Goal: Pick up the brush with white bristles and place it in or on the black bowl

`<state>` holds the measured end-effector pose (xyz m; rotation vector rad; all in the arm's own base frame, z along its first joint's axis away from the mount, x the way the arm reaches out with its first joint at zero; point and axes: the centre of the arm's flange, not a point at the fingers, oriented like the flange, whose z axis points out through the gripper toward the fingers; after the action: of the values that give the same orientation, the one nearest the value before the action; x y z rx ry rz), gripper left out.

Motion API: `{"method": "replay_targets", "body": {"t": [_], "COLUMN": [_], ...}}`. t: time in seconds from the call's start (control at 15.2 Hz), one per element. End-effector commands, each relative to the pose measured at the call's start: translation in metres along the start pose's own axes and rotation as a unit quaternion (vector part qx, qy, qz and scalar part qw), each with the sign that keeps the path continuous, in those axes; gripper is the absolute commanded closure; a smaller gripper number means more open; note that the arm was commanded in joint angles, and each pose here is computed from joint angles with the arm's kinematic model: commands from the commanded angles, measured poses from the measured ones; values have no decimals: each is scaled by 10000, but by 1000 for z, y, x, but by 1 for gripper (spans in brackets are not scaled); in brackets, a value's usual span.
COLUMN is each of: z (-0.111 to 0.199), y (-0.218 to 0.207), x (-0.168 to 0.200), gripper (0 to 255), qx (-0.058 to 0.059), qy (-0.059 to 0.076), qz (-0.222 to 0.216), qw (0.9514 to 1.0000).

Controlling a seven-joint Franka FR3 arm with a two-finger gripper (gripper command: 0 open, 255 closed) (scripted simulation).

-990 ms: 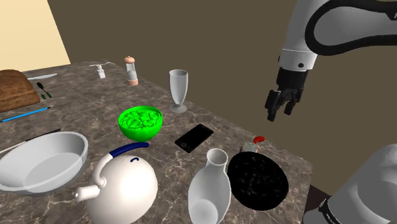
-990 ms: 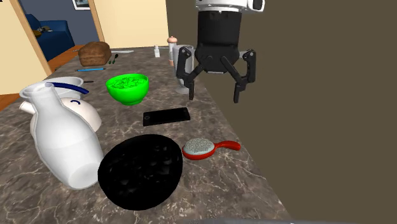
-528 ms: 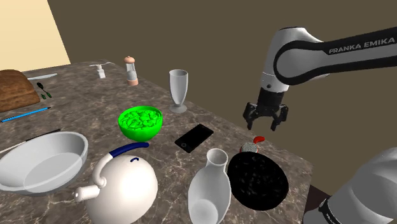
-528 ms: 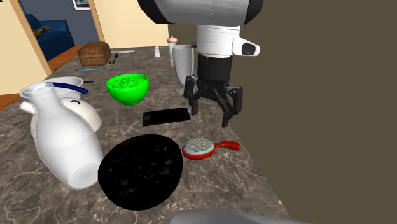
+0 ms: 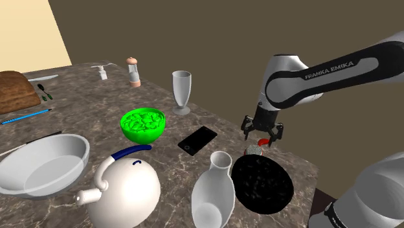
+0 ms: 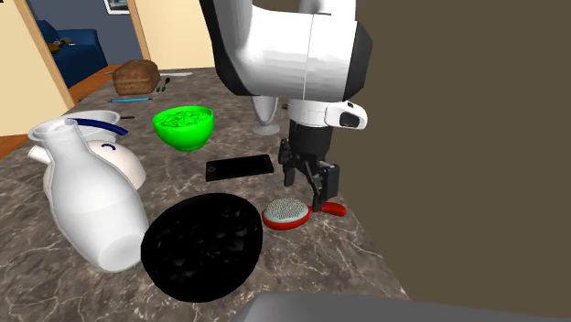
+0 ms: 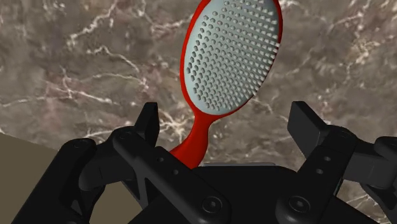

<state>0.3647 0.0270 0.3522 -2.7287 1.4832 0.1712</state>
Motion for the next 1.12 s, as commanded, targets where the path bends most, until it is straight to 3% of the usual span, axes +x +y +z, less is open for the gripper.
{"method": "replay_targets", "body": {"t": [0.0, 0.2, 0.66, 0.73, 1.06], "z": [12, 25, 25, 25, 25], "y": [-1, -1, -1, -1, -1], "x": [0, 0, 0, 0, 0], "gripper": [0, 0, 0, 255, 255], "qx": [4, 4, 4, 4, 4], "qy": [3, 3, 3, 3, 3], "qz": [24, 24, 24, 24, 24], "qw": [10000, 10000, 10000, 10000, 10000]}}
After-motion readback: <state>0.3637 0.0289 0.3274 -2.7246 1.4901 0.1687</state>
